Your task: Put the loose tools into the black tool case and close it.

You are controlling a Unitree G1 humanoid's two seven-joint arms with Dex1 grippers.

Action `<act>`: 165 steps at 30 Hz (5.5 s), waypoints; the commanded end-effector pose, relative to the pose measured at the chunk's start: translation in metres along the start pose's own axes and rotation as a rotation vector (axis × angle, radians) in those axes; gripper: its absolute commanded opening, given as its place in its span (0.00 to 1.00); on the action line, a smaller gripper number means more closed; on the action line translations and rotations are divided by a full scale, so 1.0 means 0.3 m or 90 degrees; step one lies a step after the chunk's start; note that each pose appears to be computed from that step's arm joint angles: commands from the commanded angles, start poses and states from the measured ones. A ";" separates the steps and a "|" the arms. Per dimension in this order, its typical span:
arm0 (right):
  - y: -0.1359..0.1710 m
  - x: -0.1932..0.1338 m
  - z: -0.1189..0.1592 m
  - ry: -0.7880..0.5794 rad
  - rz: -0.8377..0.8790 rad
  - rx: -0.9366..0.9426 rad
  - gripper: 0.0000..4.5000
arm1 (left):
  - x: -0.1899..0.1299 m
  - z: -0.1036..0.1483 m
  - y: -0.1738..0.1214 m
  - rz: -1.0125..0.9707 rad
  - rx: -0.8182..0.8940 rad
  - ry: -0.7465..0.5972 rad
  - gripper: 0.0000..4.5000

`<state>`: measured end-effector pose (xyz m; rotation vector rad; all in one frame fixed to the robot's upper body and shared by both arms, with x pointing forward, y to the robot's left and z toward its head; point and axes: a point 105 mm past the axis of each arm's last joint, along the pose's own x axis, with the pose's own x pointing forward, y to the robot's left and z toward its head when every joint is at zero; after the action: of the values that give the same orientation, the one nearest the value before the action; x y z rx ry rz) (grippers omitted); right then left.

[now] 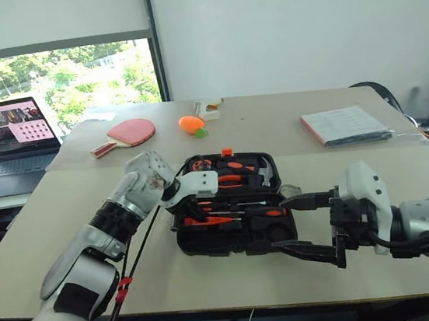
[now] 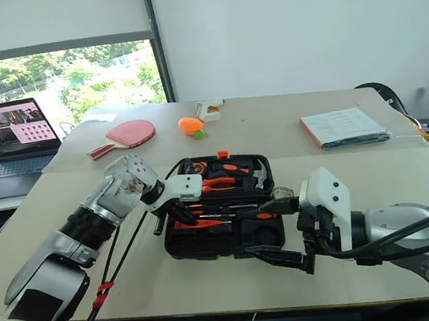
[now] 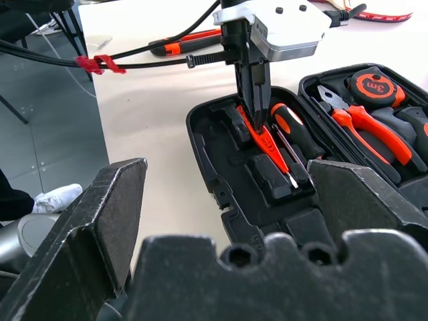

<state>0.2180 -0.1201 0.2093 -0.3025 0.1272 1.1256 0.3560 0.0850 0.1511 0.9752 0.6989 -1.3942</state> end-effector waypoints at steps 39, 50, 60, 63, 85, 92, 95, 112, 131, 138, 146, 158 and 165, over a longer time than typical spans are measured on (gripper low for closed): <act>-0.011 -0.001 0.054 -0.032 0.024 -0.030 1.00 | -0.264 0.009 0.049 0.121 -0.194 -0.208 0.06; -0.059 0.023 0.097 -0.046 0.094 -0.048 1.00 | -0.489 -0.434 -0.199 0.378 -0.484 -0.049 0.85; -0.075 0.074 0.118 -0.056 0.159 -0.066 1.00 | -0.516 -0.587 -0.283 0.508 -0.691 -0.007 1.00; -0.064 0.087 0.127 -0.062 0.170 -0.072 1.00 | -0.477 -0.573 -0.217 0.489 -0.735 -0.035 1.00; -0.002 0.124 0.128 -0.091 0.124 -0.071 1.00 | -0.262 -0.610 -0.044 0.387 -0.813 -0.008 0.77; 0.006 0.136 0.120 -0.098 0.123 -0.063 1.00 | -0.303 -0.602 -0.043 0.401 -0.789 -0.003 0.77; 0.003 0.139 0.123 -0.100 0.125 -0.064 1.00 | -0.296 -0.613 -0.057 0.391 -0.795 0.006 0.77; -0.015 0.104 0.104 -0.066 0.115 -0.069 1.00 | -0.380 -0.349 0.097 0.376 -0.396 -0.071 0.34; 0.019 0.043 0.022 -0.004 0.049 -0.041 1.00 | 0.000 0.105 -0.088 -0.056 0.048 0.030 0.34; 0.026 0.018 0.006 -0.004 0.013 -0.017 1.00 | 0.049 0.116 -0.122 -0.078 0.023 0.018 0.34; 0.024 0.019 0.024 -0.017 -0.001 -0.013 1.00 | 0.096 0.101 -0.117 -0.069 0.020 0.033 0.34; 0.027 0.032 0.021 -0.016 0.001 -0.015 1.00 | 0.050 0.127 -0.111 -0.076 -0.019 -0.002 0.68; 0.025 0.036 0.017 -0.019 0.005 -0.012 1.00 | -0.093 0.184 -0.060 -0.044 -0.040 -0.083 0.98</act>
<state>0.2180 -0.1089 0.2025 -0.2775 0.1392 1.1263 0.3241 0.0530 0.1724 0.8075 0.7794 -1.4751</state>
